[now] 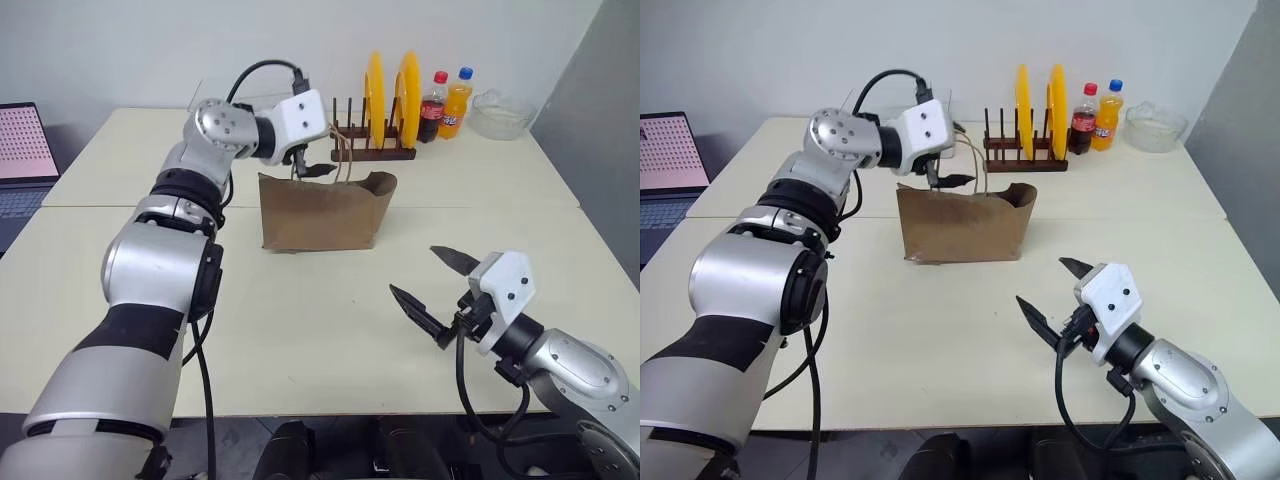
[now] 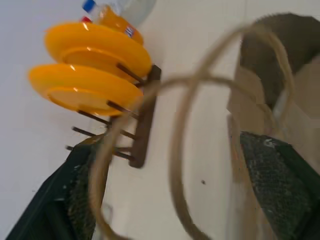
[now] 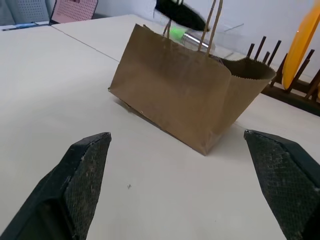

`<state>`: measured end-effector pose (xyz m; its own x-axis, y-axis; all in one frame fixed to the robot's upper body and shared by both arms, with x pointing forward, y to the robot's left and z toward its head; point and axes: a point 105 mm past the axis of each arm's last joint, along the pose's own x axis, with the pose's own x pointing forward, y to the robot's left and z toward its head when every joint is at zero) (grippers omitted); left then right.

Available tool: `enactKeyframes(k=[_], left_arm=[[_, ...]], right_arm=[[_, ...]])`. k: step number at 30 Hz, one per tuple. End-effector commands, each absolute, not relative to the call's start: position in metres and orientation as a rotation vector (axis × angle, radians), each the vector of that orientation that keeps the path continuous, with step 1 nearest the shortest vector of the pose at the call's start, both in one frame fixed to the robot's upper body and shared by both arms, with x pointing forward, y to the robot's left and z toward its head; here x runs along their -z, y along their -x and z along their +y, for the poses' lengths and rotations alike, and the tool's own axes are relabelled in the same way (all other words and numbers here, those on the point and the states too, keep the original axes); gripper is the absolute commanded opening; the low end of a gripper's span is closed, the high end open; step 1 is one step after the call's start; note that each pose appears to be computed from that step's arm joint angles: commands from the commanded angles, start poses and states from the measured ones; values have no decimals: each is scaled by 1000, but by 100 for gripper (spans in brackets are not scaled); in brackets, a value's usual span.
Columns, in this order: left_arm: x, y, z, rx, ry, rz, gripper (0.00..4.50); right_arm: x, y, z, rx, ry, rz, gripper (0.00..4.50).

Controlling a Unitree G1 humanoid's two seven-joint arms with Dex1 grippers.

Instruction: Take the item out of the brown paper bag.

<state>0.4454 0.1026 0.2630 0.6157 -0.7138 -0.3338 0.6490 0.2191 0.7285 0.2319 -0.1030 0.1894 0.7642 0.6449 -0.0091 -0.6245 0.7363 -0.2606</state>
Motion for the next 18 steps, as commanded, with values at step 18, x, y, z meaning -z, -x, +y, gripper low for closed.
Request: enactKeyframes(k=[18], left_arm=[[-285,-407,224,848,-474,-152,402]], right_arm=[[-227,-251,-93,-826,307,-241,450]])
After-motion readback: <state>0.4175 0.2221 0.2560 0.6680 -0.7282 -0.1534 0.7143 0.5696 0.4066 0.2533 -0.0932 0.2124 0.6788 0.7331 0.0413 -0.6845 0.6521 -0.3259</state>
